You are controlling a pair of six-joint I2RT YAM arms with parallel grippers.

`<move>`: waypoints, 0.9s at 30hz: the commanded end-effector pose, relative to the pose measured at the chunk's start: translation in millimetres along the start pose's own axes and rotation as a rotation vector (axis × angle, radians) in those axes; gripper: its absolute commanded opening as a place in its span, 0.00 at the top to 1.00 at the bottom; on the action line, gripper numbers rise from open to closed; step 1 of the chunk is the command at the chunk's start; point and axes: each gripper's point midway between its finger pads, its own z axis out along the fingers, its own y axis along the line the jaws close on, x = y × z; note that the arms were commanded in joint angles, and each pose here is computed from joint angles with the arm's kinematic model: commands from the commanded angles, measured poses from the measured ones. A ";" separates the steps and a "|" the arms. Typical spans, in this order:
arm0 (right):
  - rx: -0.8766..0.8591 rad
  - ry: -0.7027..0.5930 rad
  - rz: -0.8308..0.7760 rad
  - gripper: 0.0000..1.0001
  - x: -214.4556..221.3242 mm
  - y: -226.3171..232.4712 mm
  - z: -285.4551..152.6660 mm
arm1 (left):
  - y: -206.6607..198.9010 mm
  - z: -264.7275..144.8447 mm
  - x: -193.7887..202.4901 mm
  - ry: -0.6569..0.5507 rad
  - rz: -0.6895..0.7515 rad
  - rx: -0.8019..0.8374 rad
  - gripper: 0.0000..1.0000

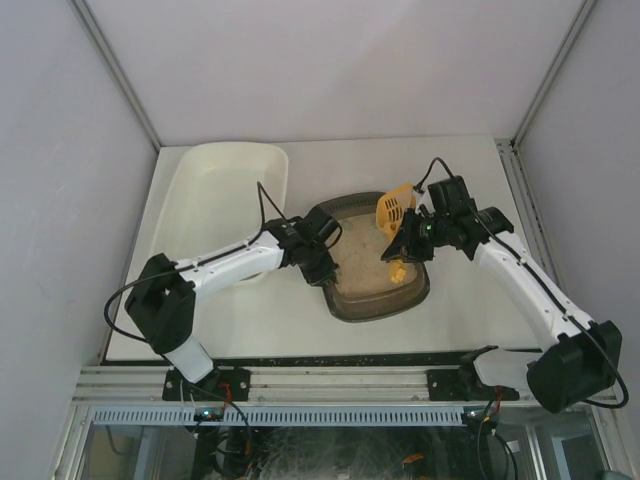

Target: Clean the litter box

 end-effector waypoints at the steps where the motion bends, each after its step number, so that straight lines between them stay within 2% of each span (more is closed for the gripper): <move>1: -0.014 0.062 0.020 1.00 -7.0 2.3 -7.9 | -80.7 -15.9 37.5 0.074 -0.036 0.221 1.00; 4: -0.016 0.093 0.046 1.00 -8.2 -2.2 -4.1 | -90.0 -19.9 47.8 0.060 -0.012 0.226 1.00; 6: 0.005 0.114 0.063 1.00 -7.0 -7.9 0.2 | -97.9 -20.4 50.9 0.068 -0.005 0.243 0.94; 8: 0.022 0.137 0.079 1.00 -4.4 -12.3 3.8 | -107.1 -21.4 49.3 0.068 0.039 0.274 0.74; 11: 0.033 0.152 0.083 1.00 -2.9 -15.3 6.2 | -110.6 -33.8 29.5 0.004 0.158 0.299 0.49; 13: 0.046 0.154 0.076 1.00 -2.7 -18.2 6.7 | -102.4 -39.5 2.8 -0.040 0.192 0.304 0.06; 14: 0.055 0.158 0.076 1.00 -2.0 -20.1 7.2 | -97.0 -43.6 -11.8 -0.063 0.202 0.303 0.00; 18: 0.088 0.188 0.055 1.00 4.0 -24.6 14.4 | -88.5 -72.1 -69.4 -0.189 0.329 0.340 0.00; 21: 0.112 0.206 0.053 1.00 6.2 -28.8 20.5 | -94.3 -97.6 -116.3 -0.308 0.497 0.409 0.00; 23: 0.122 0.219 0.063 1.00 6.1 -31.8 25.9 | -99.9 -106.6 -152.1 -0.384 0.554 0.425 0.00; 27: 0.131 0.248 0.088 1.00 3.4 -35.9 42.6 | -117.3 -91.1 -211.4 -0.448 0.635 0.473 0.00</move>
